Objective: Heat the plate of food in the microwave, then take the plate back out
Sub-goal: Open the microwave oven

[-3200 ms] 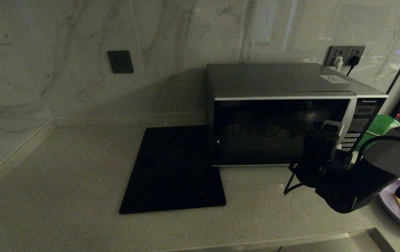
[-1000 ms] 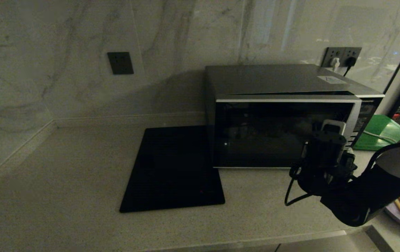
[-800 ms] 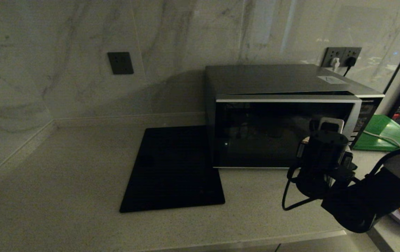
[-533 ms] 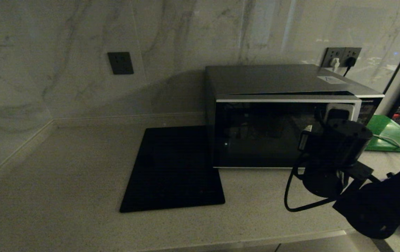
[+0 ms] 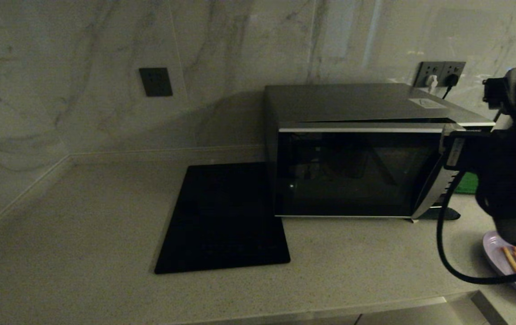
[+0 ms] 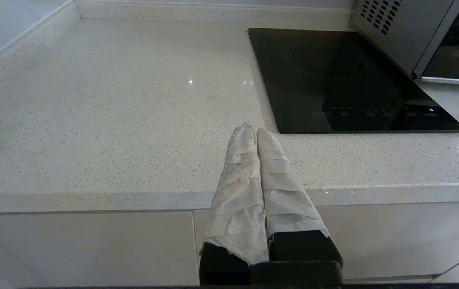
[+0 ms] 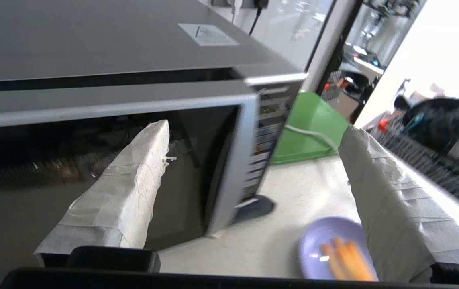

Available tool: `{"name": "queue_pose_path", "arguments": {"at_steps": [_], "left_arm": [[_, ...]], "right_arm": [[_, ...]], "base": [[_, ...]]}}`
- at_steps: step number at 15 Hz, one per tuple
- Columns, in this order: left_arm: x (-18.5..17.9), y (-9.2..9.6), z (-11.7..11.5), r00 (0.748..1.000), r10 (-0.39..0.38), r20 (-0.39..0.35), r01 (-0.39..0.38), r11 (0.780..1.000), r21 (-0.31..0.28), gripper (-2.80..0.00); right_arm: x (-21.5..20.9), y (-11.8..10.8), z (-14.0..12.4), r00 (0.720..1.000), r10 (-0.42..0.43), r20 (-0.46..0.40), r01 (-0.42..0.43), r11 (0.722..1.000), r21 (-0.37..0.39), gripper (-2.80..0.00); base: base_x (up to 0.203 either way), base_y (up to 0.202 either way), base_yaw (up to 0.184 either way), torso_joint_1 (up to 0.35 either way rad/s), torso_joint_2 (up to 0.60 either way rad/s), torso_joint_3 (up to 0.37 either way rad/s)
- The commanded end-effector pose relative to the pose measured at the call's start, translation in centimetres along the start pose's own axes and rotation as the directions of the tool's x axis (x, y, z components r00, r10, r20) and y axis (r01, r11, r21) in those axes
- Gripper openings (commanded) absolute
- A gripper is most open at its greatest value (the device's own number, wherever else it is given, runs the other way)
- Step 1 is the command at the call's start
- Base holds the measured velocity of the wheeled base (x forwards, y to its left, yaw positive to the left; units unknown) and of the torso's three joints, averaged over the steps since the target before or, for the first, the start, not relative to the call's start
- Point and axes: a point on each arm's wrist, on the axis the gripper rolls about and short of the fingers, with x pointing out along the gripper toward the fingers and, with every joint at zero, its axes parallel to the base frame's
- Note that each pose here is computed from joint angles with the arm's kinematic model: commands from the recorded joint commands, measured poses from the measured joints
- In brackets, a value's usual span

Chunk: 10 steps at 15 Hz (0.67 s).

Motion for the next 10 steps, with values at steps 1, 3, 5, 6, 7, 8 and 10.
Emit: {"name": "queue_pose_path", "arguments": {"at_steps": [1, 3, 5, 6, 7, 8, 10], "left_arm": [[0.0, 0.0, 0.0, 1.0, 0.0, 0.001, 0.0, 1.0, 0.0, -2.8], [0.0, 0.0, 0.0, 1.0, 0.002, 0.0, -0.002, 1.0, -0.002, -2.8], [0.0, 0.0, 0.0, 1.0, 0.002, 0.001, -0.002, 1.0, 0.0, -2.8], [0.0, 0.0, 0.0, 1.0, 0.0, 0.001, 0.0, 1.0, 0.0, -2.8], [0.0, 0.0, 0.0, 1.0, 0.002, 0.001, -0.002, 1.0, -0.001, -2.8], [0.0, 0.0, 0.0, 1.0, 0.002, 0.001, -0.002, 1.0, -0.001, -2.8], [0.0, 0.0, 0.0, 1.0, 0.002, 0.001, -0.002, 1.0, -0.001, -2.8]], "right_arm": [[-1.1, -3.5, 2.6, 1.0, 0.019, 0.019, -0.019, 1.0, -0.004, 0.0], [-0.4, -5.2, 3.3, 0.999, 0.027, 0.019, -0.026, 0.998, -0.053, 0.0], [-0.1, -6.9, 3.4, 0.996, 0.078, -0.031, -0.082, 0.987, -0.139, 0.0], [0.1, -7.7, 3.3, 0.992, 0.103, -0.071, -0.115, 0.977, -0.18, 0.0], [0.5, -8.4, 3.4, 0.987, 0.122, -0.104, -0.141, 0.969, -0.201, 0.0], [0.9, -9.1, 3.8, 0.98, 0.147, -0.131, -0.172, 0.963, -0.208, 0.0], [1.6, -10.0, 4.6, 0.963, 0.198, -0.181, -0.235, 0.948, -0.213, 0.0]], "base": [[0.0, 0.0, 0.0, 0.0, 0.0, 0.0], [0.0, 0.0, 0.0, 0.0, 0.0, 0.0], [0.0, 0.0, 0.0, 0.0, 0.0, 0.0], [0.0, 0.0, 0.0, 0.0, 0.0, 0.0], [0.0, 0.0, 0.0, 0.0, 0.0, 0.0], [0.0, 0.0, 0.0, 0.0, 0.0, 0.0], [0.0, 0.0, 0.0, 0.0, 0.0, 0.0]]}}
